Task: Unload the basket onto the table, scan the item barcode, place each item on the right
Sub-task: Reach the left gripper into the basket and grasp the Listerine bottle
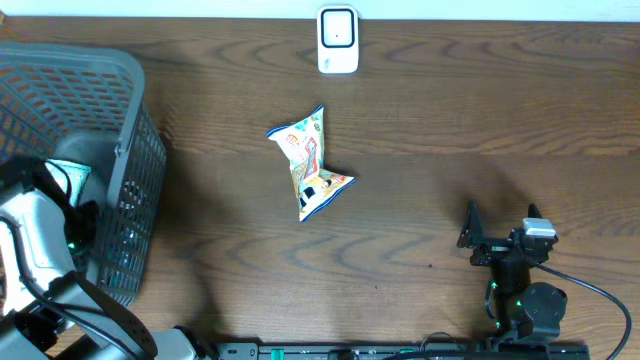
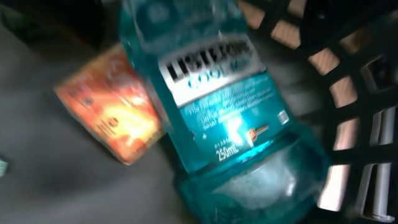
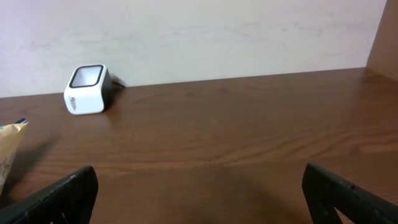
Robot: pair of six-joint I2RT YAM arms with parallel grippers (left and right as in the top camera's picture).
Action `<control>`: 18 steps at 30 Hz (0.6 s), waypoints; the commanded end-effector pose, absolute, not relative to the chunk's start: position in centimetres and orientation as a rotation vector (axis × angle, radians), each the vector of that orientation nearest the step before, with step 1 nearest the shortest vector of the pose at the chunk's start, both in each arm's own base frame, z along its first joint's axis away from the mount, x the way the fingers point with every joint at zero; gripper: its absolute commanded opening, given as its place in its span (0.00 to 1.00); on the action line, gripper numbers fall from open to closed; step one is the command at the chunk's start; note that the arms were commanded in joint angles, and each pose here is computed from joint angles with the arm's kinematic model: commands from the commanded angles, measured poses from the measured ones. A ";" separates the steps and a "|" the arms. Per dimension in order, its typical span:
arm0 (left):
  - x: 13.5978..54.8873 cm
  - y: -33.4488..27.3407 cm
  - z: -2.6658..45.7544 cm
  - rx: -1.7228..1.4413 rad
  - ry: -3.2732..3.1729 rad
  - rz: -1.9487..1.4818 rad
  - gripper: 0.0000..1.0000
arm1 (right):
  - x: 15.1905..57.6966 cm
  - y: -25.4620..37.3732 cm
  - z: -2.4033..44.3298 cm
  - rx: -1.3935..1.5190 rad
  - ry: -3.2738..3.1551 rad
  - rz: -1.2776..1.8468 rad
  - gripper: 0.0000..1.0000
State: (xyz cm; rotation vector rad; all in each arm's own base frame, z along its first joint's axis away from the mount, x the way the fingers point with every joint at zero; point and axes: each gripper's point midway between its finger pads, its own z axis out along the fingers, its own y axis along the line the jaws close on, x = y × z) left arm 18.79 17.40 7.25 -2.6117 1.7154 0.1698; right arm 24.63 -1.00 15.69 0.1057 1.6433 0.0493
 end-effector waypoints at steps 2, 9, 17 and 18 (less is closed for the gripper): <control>18.1 16.1 5.1 -2.666 1.711 0.116 0.79 | 24.6 -0.9 15.6 0.107 1.644 0.055 0.99; 16.9 15.1 1.4 -2.660 1.720 0.119 0.77 | 24.6 -0.9 15.6 0.108 1.644 0.056 0.99; 16.9 15.3 0.0 -2.533 1.848 0.106 0.62 | 24.6 -0.9 15.6 0.107 1.644 0.055 0.99; 17.1 15.4 0.0 -2.507 1.869 0.102 0.59 | 24.6 -0.9 15.6 0.107 1.644 0.055 0.99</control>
